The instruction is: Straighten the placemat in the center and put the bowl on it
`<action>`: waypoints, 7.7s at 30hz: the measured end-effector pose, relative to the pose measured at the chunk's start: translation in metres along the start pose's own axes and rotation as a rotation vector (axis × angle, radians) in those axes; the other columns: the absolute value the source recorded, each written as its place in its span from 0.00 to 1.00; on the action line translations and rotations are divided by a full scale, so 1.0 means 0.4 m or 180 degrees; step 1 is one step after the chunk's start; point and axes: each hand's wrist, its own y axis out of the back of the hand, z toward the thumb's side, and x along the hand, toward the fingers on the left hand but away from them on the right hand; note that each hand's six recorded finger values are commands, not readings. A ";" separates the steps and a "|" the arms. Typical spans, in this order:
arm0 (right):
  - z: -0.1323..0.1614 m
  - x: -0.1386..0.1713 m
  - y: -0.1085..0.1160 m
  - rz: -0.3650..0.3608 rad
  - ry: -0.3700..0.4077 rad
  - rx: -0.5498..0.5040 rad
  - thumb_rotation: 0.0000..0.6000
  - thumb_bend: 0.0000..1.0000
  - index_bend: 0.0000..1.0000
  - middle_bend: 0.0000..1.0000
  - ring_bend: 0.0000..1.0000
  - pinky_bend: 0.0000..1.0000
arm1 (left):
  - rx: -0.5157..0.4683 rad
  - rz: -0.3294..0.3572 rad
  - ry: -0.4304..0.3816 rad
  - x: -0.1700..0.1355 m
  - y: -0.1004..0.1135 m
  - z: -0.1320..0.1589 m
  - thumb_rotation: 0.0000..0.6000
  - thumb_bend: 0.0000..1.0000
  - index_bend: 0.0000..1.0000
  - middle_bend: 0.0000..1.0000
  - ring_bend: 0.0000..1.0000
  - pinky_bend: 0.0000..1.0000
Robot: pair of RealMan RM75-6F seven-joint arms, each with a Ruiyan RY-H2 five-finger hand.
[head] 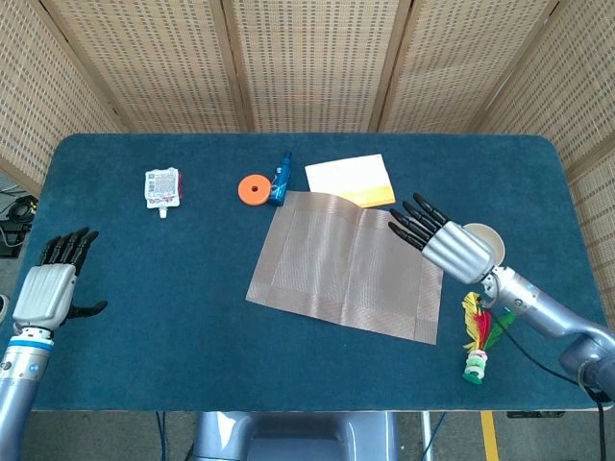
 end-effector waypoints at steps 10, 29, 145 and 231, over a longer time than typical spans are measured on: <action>0.007 0.217 0.072 0.0265 -0.1179 -0.1427 1.00 0.00 0.00 0.00 0.00 0.00 | 0.0230 -0.0082 -0.0737 0.053 -0.073 0.102 1.00 0.00 0.02 0.00 0.00 0.00; 0.087 0.438 0.067 0.0545 -0.2227 -0.2438 1.00 0.00 0.03 0.00 0.00 0.00 | 0.0516 -0.0522 -0.1939 0.211 -0.289 0.395 1.00 0.07 0.22 0.00 0.00 0.00; 0.095 0.451 0.141 0.0234 -0.2097 -0.2631 1.00 0.00 0.09 0.00 0.00 0.00 | 0.1170 -0.1471 -0.1662 -0.119 -0.310 0.325 1.00 0.53 0.73 0.00 0.00 0.00; 0.103 0.067 -0.183 0.1043 -0.1665 -0.2875 1.00 0.54 0.74 0.00 0.00 0.00 | 0.0099 0.0055 -0.0299 -0.038 0.036 0.085 1.00 0.00 0.00 0.00 0.00 0.00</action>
